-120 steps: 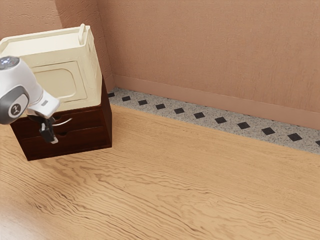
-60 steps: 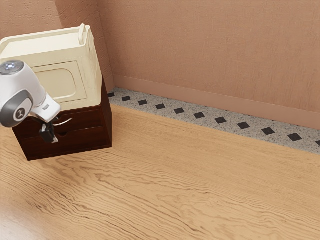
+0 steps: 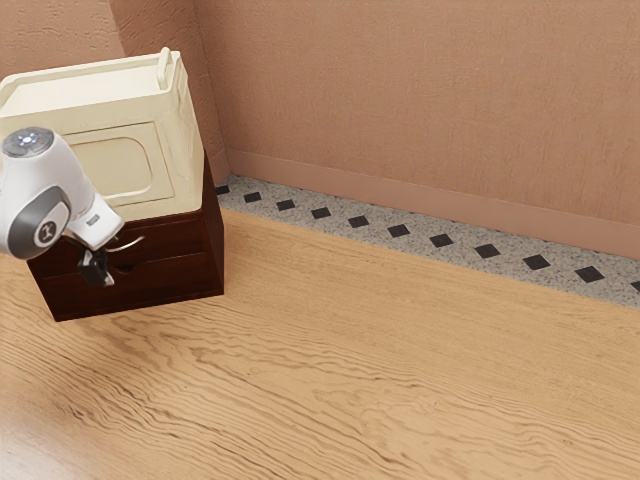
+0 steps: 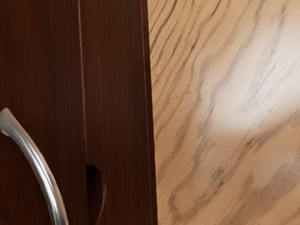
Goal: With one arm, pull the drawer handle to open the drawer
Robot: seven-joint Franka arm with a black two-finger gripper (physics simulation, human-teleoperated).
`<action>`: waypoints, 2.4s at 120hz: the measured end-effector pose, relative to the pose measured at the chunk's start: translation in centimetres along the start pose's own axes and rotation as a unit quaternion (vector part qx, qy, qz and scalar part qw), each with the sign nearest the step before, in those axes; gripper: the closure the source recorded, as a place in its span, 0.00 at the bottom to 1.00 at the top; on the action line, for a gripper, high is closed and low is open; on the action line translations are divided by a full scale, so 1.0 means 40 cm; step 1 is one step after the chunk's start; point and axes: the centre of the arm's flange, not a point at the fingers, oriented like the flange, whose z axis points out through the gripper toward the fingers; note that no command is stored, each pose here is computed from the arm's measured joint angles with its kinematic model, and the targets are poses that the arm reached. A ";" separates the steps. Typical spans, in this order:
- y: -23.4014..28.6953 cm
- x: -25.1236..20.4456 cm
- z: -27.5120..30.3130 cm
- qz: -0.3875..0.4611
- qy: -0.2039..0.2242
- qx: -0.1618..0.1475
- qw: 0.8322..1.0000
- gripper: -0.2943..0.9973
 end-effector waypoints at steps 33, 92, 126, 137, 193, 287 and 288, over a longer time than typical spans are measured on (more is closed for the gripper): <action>-0.002 0.000 0.011 0.007 -0.002 0.000 1.000 0.23; -0.001 -0.012 0.038 0.006 -0.008 -0.005 1.000 0.23; 0.005 -0.010 0.050 0.005 -0.007 -0.007 1.000 0.30; 0.005 -0.010 0.047 0.004 -0.006 -0.006 1.000 0.35; 0.048 -0.013 0.025 0.001 0.016 -0.006 1.000 0.43; 0.154 -0.030 -0.013 0.016 0.050 -0.010 0.999 0.44; 0.155 -0.030 -0.014 0.016 0.051 -0.010 0.999 0.45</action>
